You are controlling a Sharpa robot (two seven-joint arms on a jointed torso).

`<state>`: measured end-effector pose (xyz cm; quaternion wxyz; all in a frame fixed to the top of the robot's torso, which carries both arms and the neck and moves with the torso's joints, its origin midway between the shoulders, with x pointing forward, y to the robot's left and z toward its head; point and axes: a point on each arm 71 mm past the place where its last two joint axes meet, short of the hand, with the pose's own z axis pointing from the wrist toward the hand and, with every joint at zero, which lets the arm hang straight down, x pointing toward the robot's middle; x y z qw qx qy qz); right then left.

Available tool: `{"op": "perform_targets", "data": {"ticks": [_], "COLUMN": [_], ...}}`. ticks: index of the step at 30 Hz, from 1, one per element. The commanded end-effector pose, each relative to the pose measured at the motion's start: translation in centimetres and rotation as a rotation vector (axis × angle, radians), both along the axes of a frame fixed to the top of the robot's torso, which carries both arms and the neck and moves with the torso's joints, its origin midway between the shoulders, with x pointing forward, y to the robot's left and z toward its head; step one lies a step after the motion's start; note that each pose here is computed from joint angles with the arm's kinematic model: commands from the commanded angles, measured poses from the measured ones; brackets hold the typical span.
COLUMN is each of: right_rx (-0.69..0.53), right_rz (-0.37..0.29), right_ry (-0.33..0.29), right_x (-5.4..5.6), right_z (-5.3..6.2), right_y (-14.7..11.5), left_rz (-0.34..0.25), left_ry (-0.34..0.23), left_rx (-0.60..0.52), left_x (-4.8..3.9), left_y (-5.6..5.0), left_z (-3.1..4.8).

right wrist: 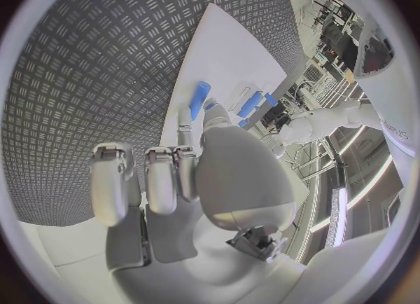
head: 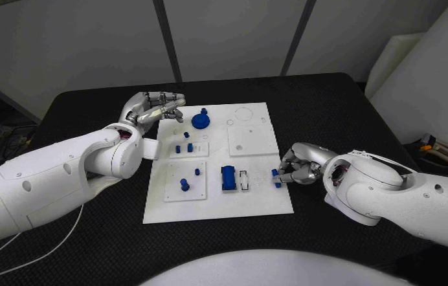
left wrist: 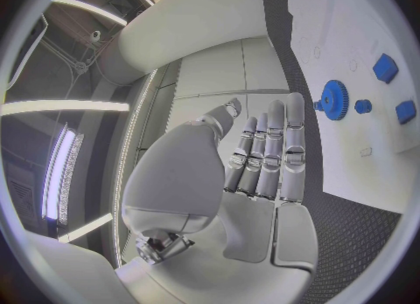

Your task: Assemble the parts on the task board

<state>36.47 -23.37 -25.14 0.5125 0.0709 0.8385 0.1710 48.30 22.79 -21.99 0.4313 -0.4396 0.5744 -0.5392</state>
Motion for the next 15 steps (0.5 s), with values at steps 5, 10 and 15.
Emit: {"op": "perform_targets", "data": {"ticks": [5, 10, 15], "right_rx": [-0.159, -0.224, -0.267], "right_rz": [0.072, 0.096, 0.117], "right_ry": [-0.017, -0.05, -0.068], "right_x": [-0.1, 0.0, 0.1], "right_z": [-0.3, -0.4, -0.5], "right_y": [0.7, 1.2, 1.7], "left_rz": [-0.006, -0.007, -0.006], "left_ry": [-0.007, -0.008, -0.008], "left_rx": [-0.004, -0.005, -0.005], "left_x": [-0.02, -0.03, -0.04], "left_y": [0.0, 0.0, 0.0], "left_z": [0.14, 0.14, 0.14]}}
